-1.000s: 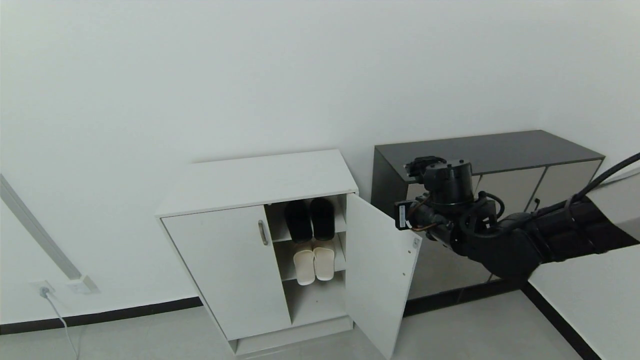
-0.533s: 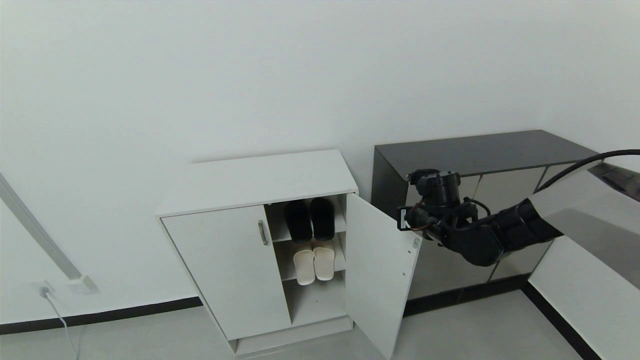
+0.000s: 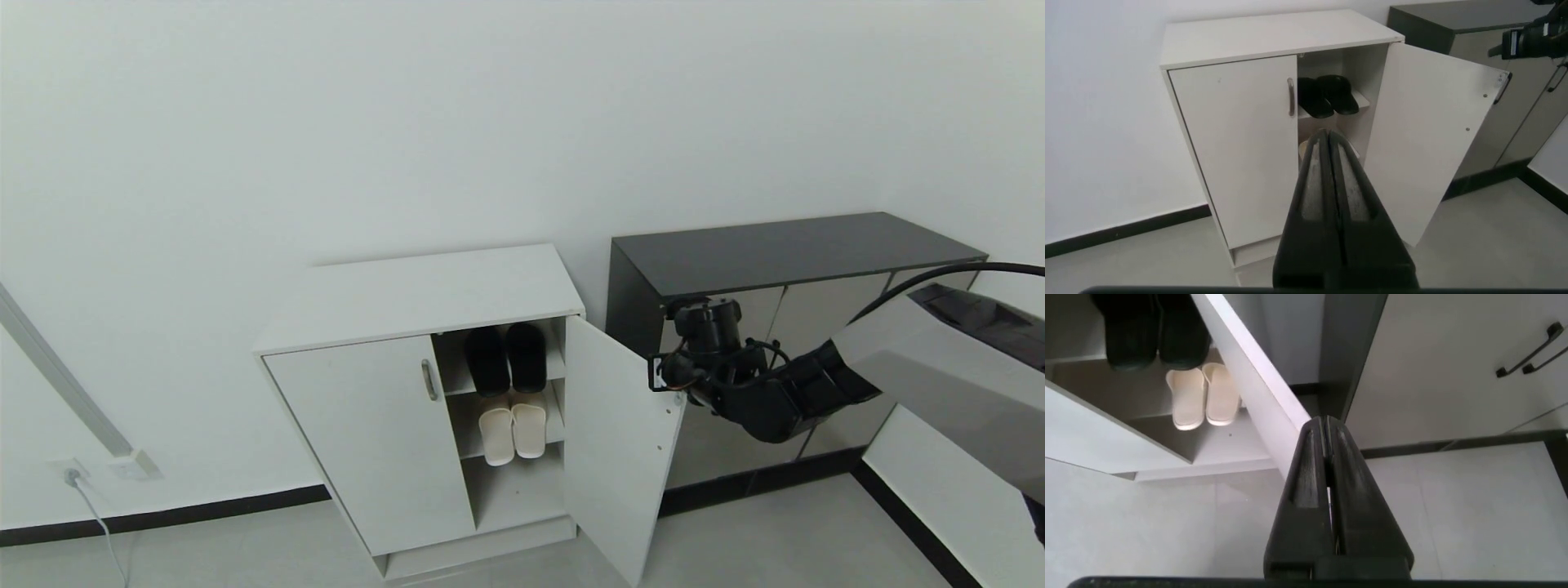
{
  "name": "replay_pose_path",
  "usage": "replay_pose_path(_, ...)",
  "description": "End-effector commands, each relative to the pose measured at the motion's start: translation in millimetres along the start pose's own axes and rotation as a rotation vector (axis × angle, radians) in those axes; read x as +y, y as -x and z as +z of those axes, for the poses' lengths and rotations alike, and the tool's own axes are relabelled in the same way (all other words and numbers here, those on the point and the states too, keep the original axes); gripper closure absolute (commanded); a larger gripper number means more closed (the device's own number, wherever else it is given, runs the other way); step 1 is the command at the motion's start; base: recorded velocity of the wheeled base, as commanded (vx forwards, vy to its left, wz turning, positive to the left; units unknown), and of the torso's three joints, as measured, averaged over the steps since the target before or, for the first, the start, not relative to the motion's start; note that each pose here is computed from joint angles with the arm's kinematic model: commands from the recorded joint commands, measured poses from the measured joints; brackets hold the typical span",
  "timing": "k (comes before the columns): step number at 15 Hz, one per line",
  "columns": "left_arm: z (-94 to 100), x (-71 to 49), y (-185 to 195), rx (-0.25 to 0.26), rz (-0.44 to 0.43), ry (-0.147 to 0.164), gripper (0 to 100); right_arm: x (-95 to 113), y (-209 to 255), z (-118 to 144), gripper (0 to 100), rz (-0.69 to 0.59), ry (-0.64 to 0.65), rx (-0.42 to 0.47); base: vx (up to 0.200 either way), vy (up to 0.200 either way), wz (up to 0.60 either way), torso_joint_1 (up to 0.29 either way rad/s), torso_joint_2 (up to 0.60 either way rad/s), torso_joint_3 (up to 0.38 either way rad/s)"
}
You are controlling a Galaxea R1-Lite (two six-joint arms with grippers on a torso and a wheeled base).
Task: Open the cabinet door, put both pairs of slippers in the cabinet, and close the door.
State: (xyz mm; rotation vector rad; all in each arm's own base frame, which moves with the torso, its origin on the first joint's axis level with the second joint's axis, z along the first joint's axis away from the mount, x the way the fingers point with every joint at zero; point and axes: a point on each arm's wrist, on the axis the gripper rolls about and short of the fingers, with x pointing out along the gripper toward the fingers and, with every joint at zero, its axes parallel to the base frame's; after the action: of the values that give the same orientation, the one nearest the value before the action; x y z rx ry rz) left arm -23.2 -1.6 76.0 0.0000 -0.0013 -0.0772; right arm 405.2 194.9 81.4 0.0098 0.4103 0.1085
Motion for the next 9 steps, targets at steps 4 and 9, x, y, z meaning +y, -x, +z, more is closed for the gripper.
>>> replay_pose_path(4, 0.0, 0.0, -0.1, 0.001, -0.001, 0.0, 100, -3.3, -8.0, -6.2, 100, -0.012, 0.001, 0.013, 0.0, 0.0, 0.0, 0.0, 0.0, 0.0)
replay_pose_path(9, 0.0, 0.0, -0.1, 0.001, -0.001, 0.0, 100, -2.5, -12.4, -9.3, 100, -0.016, 0.004, 0.02, 0.0, 0.0, 0.0, 0.0, 0.0, 0.0)
